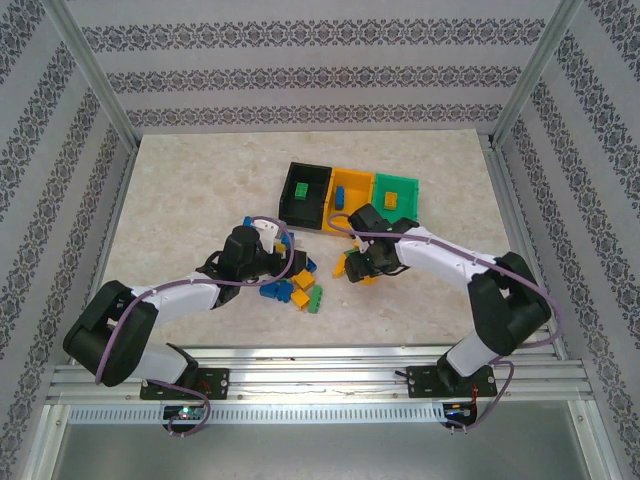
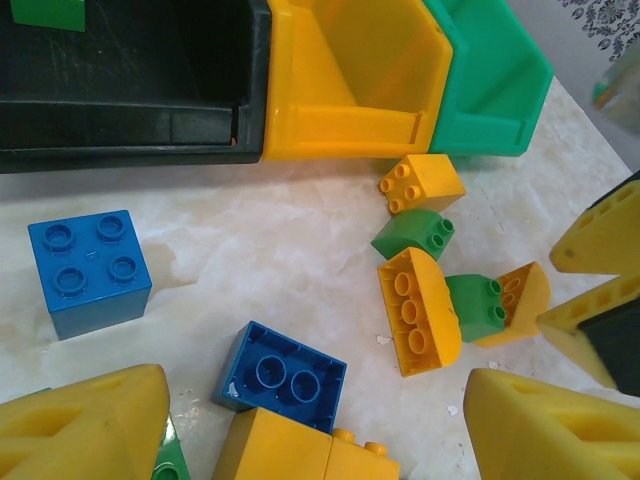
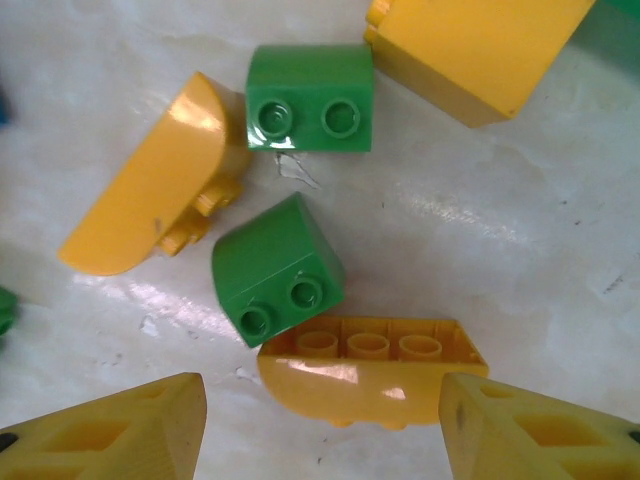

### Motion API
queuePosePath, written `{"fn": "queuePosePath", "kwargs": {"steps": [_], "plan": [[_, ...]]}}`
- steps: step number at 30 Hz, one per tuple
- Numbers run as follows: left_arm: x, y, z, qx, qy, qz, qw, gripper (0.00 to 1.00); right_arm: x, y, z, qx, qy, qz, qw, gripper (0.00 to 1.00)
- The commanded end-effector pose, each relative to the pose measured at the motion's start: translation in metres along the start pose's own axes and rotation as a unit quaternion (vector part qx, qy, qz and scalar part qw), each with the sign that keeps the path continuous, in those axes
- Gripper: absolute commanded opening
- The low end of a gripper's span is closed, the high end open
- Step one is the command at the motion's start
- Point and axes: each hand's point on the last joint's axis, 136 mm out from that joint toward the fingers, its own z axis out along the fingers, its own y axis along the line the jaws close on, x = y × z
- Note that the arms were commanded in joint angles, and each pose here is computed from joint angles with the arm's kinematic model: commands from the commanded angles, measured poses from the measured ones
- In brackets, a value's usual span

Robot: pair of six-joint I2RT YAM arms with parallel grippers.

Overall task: Sort the legos into containers by color
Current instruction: Rotate the lego at the bottom-center of the table, then pick up the lego from the bottom-center of the table.

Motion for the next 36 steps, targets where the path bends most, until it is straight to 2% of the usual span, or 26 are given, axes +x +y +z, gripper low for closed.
{"fn": "queuePosePath", "kwargs": {"steps": [1,5,11,18,27,29,33,36], "plan": [[-0.006,0.0,-0.001,0.004,-0.007,-0.005,1.0,0.78,-0.005,0.004,0.011,-0.001,0.013,-0.016,1.0,0.64],[-0.006,0.0,-0.003,0.002,-0.008,-0.002,1.0,0.78,0.008,0.015,0.023,-0.029,0.047,-0.017,0.998,0.63],[-0.006,0.001,-0.002,0.002,-0.007,-0.004,1.0,0.78,0.035,0.024,0.018,-0.031,0.072,-0.017,0.997,0.64],[-0.003,0.001,0.002,0.006,-0.001,-0.008,1.0,0.78,0.055,0.03,0.009,-0.03,0.079,-0.007,0.996,0.65],[-0.003,0.001,0.003,0.008,0.0,-0.009,1.0,0.78,0.068,0.032,0.026,0.046,0.1,-0.056,0.992,0.62],[-0.002,0.002,0.003,0.008,0.001,-0.009,1.0,0.78,0.067,0.032,0.032,0.055,0.103,-0.056,0.992,0.57],[-0.003,0.003,0.003,0.006,0.0,-0.01,1.0,0.78,0.061,0.037,0.033,0.05,0.095,-0.053,0.993,0.33],[-0.003,0.004,0.003,0.005,0.0,-0.012,1.0,0.78,0.05,0.041,0.024,0.037,0.07,-0.052,0.996,0.27]]}}
